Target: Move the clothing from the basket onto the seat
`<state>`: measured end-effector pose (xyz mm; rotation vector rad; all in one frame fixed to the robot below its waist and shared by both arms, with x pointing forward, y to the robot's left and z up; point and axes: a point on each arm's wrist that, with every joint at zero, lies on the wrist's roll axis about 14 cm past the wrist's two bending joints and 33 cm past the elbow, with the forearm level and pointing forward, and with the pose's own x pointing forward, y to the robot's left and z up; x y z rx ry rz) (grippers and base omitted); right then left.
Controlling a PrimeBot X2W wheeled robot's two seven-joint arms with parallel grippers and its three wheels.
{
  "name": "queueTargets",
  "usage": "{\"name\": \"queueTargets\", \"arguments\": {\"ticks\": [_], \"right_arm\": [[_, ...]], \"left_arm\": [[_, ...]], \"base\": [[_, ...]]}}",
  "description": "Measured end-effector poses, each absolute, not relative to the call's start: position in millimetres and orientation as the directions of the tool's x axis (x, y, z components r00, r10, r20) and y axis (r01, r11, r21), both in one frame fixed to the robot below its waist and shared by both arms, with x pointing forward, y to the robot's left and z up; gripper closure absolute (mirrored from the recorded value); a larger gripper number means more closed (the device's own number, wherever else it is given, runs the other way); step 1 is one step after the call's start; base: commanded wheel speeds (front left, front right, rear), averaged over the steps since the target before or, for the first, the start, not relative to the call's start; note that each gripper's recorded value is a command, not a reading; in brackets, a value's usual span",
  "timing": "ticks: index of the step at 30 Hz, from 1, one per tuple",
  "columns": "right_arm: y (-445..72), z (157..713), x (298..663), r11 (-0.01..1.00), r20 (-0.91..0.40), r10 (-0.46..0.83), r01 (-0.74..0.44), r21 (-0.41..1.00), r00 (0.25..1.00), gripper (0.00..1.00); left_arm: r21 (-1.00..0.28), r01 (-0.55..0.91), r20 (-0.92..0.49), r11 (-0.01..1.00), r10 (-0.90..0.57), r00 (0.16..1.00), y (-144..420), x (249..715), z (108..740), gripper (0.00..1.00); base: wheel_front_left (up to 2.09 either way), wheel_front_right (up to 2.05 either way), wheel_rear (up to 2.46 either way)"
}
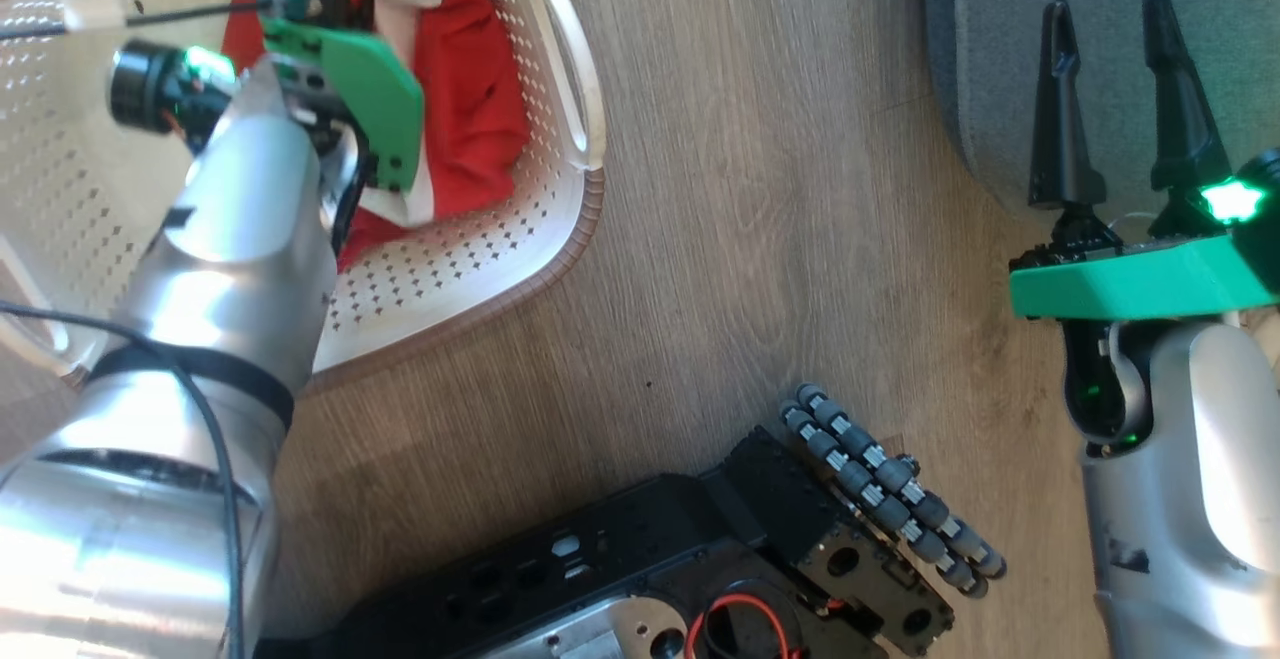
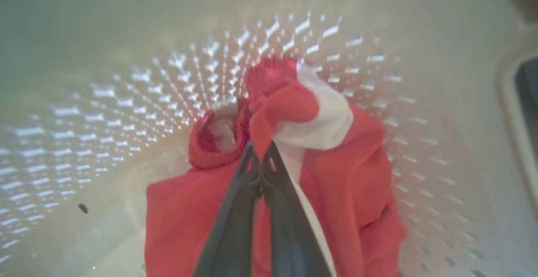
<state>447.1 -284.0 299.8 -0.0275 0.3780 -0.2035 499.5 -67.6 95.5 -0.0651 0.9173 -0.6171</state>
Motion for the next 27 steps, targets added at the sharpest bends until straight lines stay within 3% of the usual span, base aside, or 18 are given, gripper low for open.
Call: {"name": "queueTargets", "arguments": {"ticks": [6,14,27], "right_arm": [[-282.4,317.2,461.4,0.981,-0.308,-0.192,0.18,-0.066,0.932,0.0],[-267.4,353.9,466.2,0.987,-0.234,-0.155,0.142,-0.073,0.96,0.0],[-223.2,423.3,438.9,0.999,-0.119,-0.049,0.047,-0.021,0.992,0.0]], "left_arm": [[-0.358,0.408,-0.608,0.84,-0.542,0.58,-65.8,533.9,135.0,1.0],[-0.382,0.312,-0.528,0.87,-0.483,0.699,-17.7,512.6,202.1,1.0],[-0.287,0.092,-0.307,0.953,-0.183,0.934,110.5,471.3,355.1,1.0]], "base": [[0.0,0.0,0.0],[0.0,0.0,0.0],[0.0,0.0,0.0]]}}
